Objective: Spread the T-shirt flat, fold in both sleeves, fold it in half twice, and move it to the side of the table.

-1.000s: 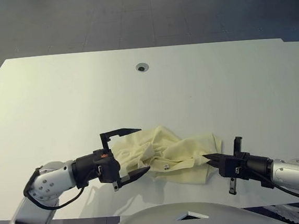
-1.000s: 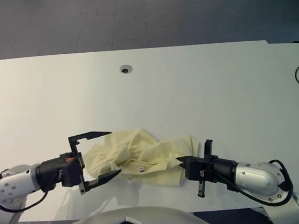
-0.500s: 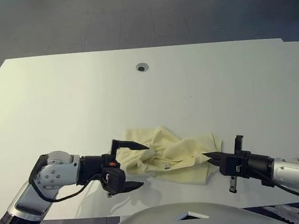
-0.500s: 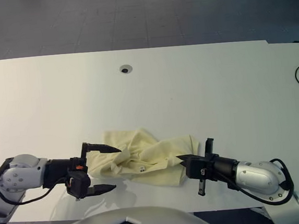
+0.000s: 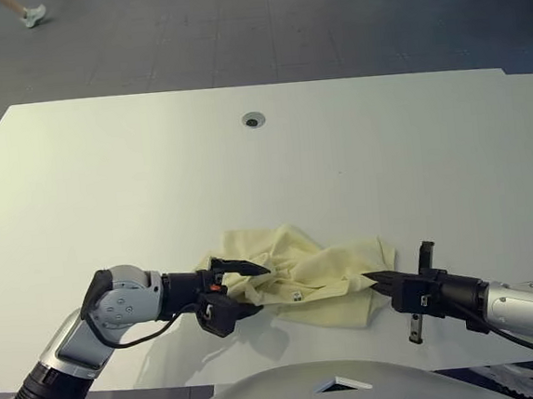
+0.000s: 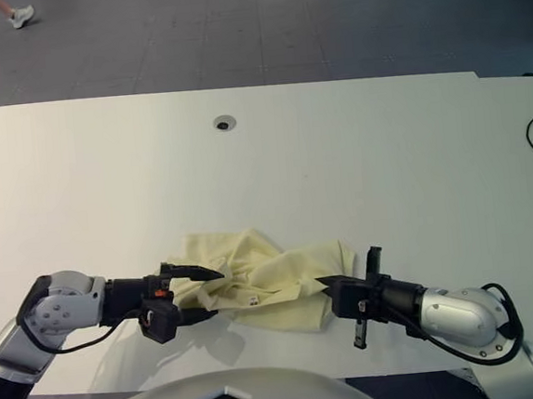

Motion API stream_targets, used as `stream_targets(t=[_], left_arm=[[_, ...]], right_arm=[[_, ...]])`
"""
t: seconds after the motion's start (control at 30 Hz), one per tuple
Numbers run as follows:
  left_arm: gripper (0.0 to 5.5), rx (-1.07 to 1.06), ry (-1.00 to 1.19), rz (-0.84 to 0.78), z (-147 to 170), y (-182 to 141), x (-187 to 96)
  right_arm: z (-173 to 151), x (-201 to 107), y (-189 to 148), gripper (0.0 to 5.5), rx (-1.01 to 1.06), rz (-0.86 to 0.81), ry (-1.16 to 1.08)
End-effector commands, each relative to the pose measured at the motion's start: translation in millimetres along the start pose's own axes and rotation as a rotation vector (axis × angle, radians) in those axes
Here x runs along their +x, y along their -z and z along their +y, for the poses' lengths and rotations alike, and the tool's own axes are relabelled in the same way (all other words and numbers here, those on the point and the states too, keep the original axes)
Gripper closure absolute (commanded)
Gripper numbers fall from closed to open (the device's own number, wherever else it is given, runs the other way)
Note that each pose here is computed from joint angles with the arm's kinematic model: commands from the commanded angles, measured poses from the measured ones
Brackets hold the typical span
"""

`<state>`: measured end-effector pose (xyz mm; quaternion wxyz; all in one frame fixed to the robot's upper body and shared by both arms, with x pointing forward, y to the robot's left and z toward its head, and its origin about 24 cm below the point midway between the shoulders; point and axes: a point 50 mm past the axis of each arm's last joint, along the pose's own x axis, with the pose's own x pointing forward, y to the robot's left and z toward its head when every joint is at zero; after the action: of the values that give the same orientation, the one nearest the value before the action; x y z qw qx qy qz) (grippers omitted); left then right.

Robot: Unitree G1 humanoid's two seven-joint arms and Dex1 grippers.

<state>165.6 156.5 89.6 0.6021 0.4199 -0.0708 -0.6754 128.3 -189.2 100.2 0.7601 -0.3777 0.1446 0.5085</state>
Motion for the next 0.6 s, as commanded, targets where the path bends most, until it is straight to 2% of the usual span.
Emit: stream_targets(t=[0.03, 0.5, 0.6], left_arm=[[3.17, -0.007, 0.019, -0.002, 1.0, -1.0, -2.5], [5.45, 0.020, 0.004, 0.067, 7.4, 10.3, -8.9], [5.49, 0.033, -0.022, 0.091, 12.1, 14.1, -10.5]], right_arm=[[-0.8, -0.1, 1.6, 5.50, -0.012, 0.012, 0.004], [-7.8, -0.6, 4.4, 5.50, -0.006, 0.012, 0.046], [-12.5, -1.5, 5.0, 5.50, -0.006, 0.010, 0.062]])
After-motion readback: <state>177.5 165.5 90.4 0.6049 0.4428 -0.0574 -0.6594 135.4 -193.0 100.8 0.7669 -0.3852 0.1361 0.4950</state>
